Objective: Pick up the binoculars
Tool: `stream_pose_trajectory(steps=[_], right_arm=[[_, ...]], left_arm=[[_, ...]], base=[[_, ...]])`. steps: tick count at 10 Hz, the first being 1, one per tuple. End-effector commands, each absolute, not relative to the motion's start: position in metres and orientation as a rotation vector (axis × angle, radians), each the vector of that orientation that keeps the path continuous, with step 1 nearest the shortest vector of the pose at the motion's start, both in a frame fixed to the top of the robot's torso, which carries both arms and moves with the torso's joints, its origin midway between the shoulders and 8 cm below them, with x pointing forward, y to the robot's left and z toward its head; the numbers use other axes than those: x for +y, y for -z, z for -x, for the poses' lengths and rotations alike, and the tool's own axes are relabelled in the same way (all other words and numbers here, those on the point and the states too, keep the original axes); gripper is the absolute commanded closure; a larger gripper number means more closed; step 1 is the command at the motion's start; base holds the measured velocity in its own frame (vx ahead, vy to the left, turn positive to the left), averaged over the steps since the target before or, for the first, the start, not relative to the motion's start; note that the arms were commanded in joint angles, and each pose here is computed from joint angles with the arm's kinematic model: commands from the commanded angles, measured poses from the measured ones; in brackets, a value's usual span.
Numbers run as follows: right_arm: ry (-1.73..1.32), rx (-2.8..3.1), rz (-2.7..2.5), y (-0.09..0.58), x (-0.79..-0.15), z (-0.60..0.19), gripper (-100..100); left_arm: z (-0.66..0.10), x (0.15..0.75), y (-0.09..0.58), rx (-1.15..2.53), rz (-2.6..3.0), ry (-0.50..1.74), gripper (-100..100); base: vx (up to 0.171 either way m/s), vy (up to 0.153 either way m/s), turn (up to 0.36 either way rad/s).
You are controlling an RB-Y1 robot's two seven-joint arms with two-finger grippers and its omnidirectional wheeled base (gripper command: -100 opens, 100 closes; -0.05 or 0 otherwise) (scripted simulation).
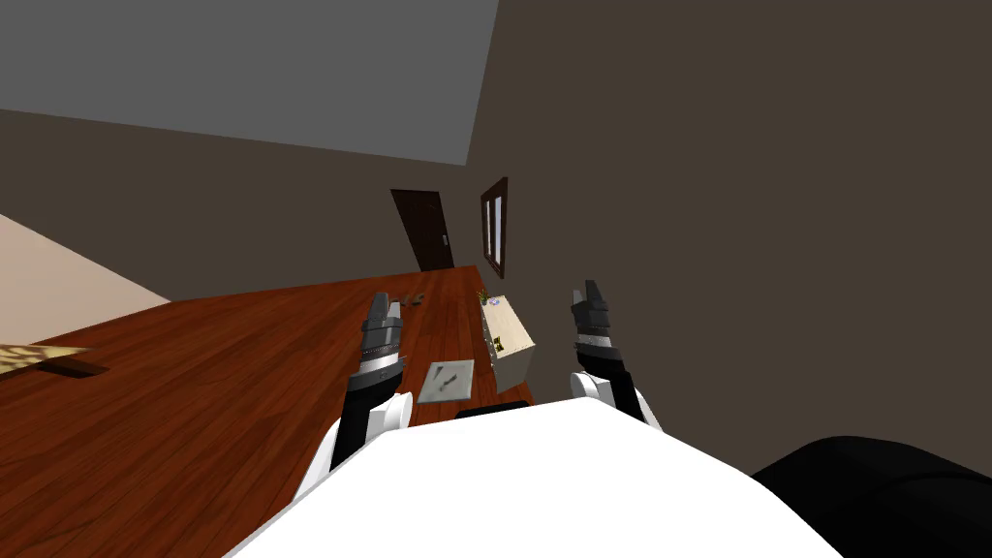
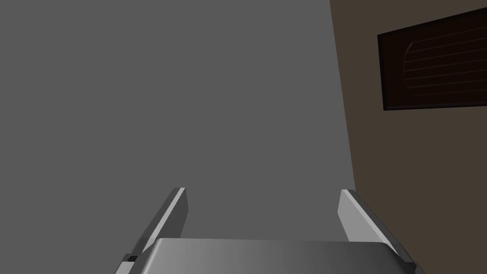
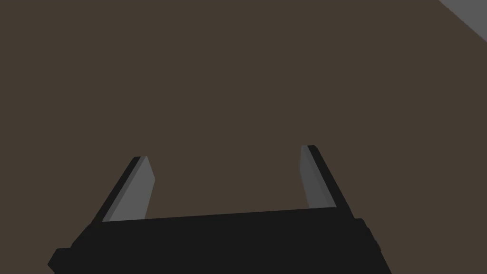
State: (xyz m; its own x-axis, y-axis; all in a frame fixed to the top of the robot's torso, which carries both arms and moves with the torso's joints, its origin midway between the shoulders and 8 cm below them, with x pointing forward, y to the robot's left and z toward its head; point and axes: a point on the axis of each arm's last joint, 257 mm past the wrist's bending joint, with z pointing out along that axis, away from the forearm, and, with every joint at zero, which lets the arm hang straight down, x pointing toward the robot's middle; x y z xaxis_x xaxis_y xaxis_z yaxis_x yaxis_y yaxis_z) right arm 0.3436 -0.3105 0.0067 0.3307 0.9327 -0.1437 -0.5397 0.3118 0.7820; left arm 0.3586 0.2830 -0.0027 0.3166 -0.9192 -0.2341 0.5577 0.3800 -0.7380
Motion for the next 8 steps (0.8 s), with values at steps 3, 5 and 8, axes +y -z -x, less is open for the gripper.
stream_pose_trajectory(steps=[3,5,8], right_arm=[[-1.055,0.813,-0.66,0.022,-0.298,-0.359,-100],[-1.031,0.921,-0.648,0.052,-0.291,-0.371,-100],[-1.014,0.982,-0.65,0.073,-0.288,-0.377,-100]], left_arm=[[-0.359,0.283,0.003,0.713,0.599,1.052,0],[-0.359,0.283,0.003,0.713,0.599,1.052,0],[-0.359,0.283,0.003,0.713,0.599,1.052,0]], base=[[-0.009,0.004,0.094],[-0.02,0.014,0.156],[-0.014,0.01,0.07]])
